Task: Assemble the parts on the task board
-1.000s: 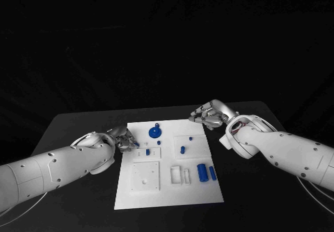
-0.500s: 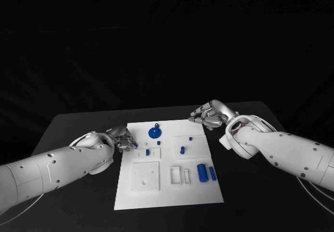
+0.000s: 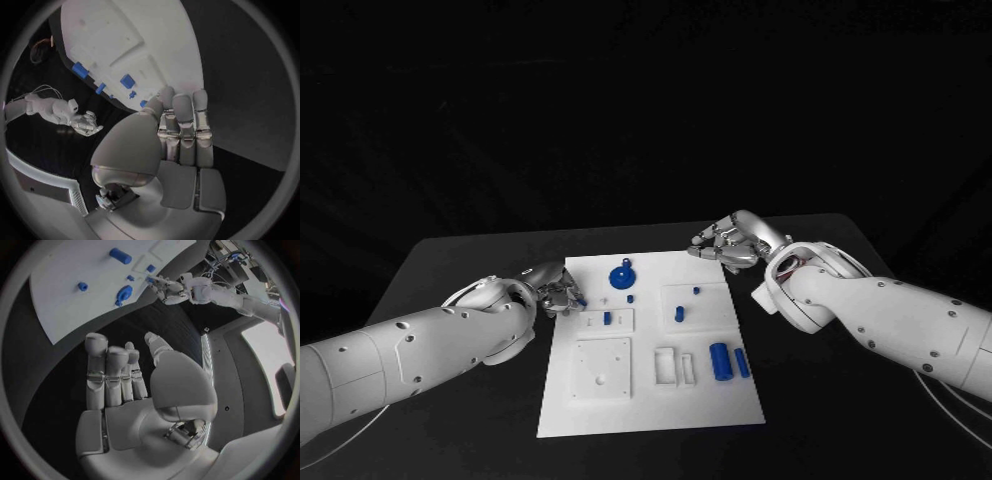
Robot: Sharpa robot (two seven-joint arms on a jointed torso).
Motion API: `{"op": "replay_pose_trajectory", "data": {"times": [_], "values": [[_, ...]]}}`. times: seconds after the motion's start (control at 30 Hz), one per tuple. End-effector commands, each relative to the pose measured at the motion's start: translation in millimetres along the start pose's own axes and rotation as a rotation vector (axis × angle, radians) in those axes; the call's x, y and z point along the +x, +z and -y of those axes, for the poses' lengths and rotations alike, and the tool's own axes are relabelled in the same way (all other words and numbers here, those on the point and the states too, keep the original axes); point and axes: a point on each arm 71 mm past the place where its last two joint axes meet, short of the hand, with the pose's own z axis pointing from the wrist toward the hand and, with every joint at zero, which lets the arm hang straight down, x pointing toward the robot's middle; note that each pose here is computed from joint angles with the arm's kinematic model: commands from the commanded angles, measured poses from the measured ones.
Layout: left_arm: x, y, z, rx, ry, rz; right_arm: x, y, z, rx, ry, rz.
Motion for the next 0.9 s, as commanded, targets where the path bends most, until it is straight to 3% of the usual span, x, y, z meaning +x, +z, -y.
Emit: {"op": "replay_pose_trajectory", "data": {"times": [0.03, 0.37, 0.67, 0.9], "values": [[1.9, -2.0, 2.9, 0.033, -0.097, -0.028, 3.1, 0.2, -4, -0.023, 0.003, -0.018], [-10.8, -5.6, 7.0, 0.036, -0.286, -0.190, 10.1, 0.8, -18, -0.101, -0.022, -0.032], [-29.6, -8.7, 21.8, 0.041, -0.439, -0.429, 25.2, -0.1, -44, -0.255, -0.124, -0.049], [-29.6, -15.3, 37.4, 0.054, -0.539, -0.655, 43.4, -4.7, -66, -0.384, -0.214, -0.065]]}}
